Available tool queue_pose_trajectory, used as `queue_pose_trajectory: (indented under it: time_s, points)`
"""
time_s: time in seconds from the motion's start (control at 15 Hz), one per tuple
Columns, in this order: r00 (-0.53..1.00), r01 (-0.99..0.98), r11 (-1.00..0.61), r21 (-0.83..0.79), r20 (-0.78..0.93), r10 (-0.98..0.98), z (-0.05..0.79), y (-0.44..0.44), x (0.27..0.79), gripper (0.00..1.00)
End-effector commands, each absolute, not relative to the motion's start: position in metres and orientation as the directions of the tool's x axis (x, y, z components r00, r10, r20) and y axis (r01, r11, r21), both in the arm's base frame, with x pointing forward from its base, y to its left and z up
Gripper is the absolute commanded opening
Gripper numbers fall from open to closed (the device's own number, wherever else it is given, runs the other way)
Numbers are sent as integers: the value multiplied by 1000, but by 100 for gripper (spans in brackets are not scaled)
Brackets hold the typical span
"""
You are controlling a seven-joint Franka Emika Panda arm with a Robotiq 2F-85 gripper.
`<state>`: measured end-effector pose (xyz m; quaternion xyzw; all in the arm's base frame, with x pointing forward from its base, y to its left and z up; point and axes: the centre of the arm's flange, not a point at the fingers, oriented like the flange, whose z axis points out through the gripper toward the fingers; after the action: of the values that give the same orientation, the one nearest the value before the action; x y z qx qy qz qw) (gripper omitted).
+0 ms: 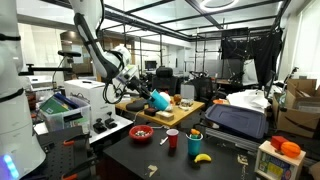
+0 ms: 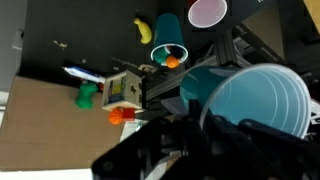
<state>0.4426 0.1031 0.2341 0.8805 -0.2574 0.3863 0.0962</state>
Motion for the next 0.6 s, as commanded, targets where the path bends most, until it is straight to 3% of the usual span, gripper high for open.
queue_pose_trajectory:
  time_s: [0.0,0.53]
  points:
    - [572,-609,-785,-112,624,-532,229,104,430,1]
    - [548,-770,-621,-148,346,-762,196,124,387,1]
